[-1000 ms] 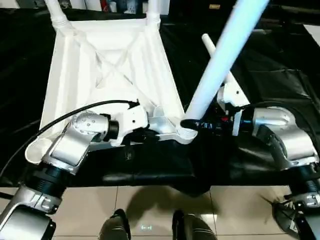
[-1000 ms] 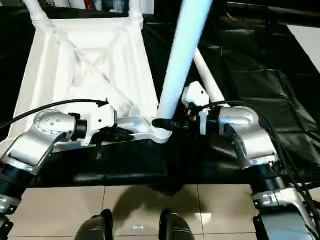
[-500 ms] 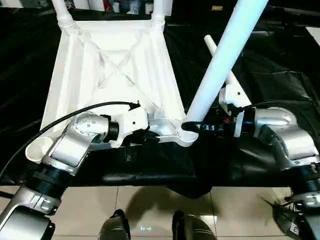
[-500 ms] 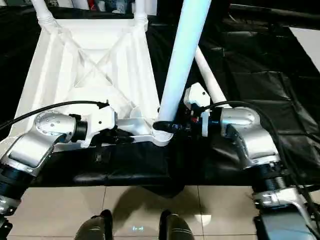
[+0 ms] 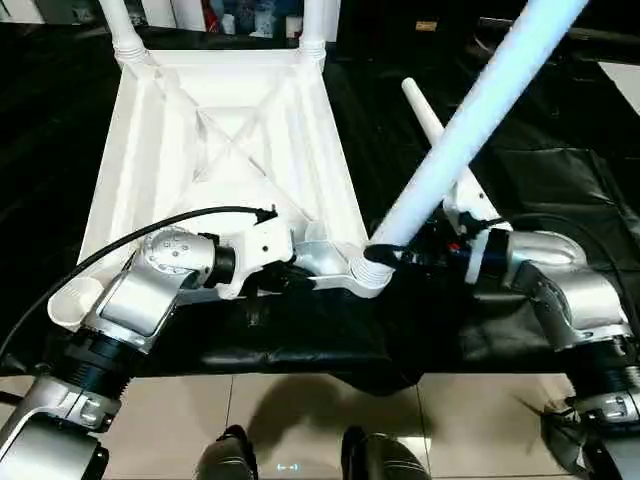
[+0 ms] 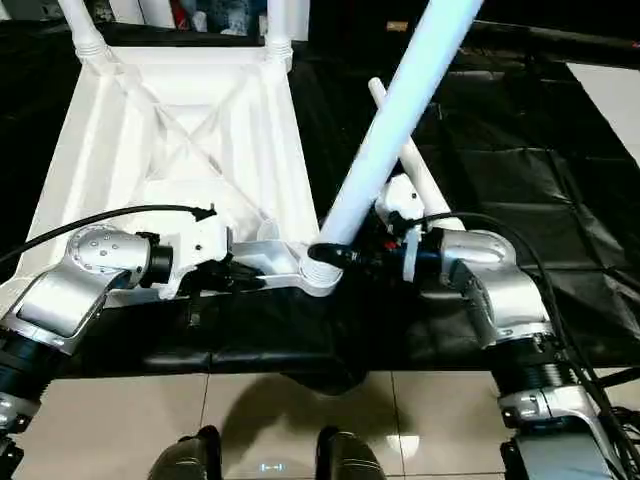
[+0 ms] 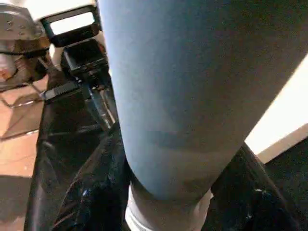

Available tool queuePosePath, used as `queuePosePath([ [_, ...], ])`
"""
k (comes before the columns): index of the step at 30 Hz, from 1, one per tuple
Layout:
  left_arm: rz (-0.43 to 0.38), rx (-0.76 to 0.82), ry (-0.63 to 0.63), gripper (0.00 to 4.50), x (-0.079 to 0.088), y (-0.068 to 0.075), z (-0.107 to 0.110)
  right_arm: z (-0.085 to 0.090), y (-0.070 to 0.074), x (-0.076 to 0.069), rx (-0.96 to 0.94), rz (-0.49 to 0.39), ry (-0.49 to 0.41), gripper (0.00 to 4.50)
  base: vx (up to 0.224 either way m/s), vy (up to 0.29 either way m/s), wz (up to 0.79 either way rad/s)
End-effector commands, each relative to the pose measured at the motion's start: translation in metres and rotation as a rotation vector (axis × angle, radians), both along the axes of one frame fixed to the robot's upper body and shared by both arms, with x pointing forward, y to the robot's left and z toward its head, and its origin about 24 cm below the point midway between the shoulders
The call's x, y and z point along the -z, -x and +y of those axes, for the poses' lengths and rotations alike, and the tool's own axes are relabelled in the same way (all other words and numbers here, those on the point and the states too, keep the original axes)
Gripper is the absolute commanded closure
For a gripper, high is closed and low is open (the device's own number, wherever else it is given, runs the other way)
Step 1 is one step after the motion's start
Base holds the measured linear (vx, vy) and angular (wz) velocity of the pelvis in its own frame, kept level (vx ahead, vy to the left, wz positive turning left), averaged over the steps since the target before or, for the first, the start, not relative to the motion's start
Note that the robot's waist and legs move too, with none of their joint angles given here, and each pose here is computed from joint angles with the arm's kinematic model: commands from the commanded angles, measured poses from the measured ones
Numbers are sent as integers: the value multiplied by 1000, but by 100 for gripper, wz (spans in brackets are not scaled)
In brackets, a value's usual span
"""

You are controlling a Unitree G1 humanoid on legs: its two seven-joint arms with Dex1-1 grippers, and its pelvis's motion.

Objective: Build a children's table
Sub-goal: Pick table leg

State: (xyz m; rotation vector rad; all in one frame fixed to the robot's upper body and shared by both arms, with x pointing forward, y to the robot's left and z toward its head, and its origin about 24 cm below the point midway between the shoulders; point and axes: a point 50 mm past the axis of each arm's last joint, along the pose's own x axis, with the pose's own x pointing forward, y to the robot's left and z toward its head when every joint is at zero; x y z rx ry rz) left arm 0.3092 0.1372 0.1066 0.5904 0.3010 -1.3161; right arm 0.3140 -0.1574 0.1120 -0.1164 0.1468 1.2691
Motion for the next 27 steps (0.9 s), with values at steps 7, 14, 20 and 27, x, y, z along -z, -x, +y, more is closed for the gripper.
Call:
queuePosePath([
  [7, -31, 40, 13, 450, -9, 0, -4, -3, 23, 74, -40, 213, 305, 264, 0, 0, 0],
  [14, -28, 44, 14, 450, -8, 1, -4, 11, 25, 77, -92, 221, 299, 264, 0, 0, 0],
  [20, -18, 49, 13, 450, -8, 3, -1, 7, 29, 81, -97, 228, 290, 264, 0, 0, 0],
  [27, 18, 114, 18, 450, -8, 7, -3, 0, 29, 73, -145, 198, 282, 264, 0, 0, 0],
])
